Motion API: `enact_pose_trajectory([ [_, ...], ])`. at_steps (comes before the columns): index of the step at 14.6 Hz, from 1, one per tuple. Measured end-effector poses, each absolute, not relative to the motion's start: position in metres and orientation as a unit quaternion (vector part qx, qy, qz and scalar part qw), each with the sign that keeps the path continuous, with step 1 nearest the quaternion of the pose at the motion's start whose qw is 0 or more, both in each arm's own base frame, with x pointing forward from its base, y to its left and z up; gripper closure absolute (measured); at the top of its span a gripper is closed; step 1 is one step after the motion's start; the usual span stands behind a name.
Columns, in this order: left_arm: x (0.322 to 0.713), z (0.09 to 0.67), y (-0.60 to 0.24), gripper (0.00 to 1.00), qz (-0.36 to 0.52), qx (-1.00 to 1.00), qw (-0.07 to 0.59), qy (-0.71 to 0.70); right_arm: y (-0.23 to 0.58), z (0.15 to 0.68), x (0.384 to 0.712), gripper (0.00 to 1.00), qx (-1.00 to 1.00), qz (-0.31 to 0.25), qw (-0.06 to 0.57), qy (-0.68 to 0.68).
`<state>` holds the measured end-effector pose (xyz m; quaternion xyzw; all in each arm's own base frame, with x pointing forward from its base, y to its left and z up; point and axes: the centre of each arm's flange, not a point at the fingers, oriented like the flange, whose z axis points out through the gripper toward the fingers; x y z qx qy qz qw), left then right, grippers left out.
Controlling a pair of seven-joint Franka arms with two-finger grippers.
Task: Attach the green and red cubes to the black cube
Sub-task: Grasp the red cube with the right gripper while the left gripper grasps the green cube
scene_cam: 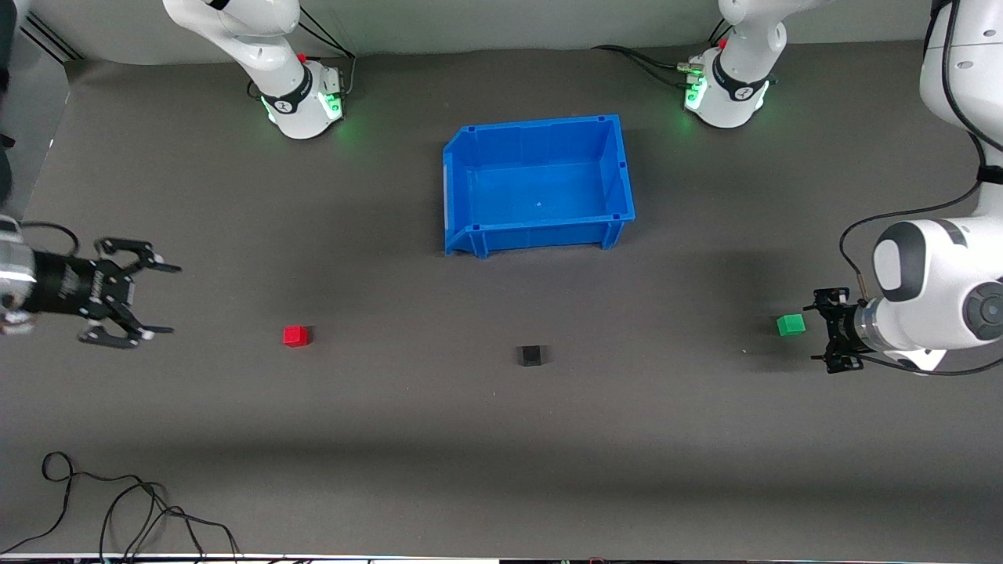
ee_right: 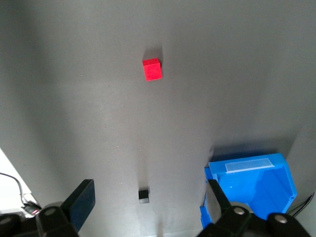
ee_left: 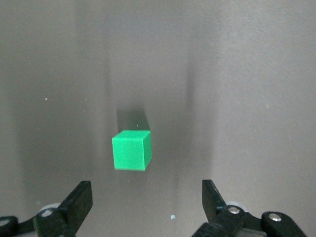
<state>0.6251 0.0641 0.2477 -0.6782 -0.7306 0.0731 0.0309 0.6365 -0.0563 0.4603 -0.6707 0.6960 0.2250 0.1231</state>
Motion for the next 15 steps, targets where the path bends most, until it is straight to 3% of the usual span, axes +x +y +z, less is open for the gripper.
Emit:
enact_pose_trajectory([
  [5, 0.612, 0.229, 0.07, 0.0, 0.069, -0.676, 0.03, -0.733, -0.064, 0.367, 0.651, 0.0, -0.682, 0.239, 0.15, 0.675],
  [15, 0.591, 0.189, 0.063, 0.02, 0.054, -0.691, 0.029, -0.72, -0.07, 0.222, 0.597, 0.0, -0.691, 0.226, 0.228, 0.648],
])
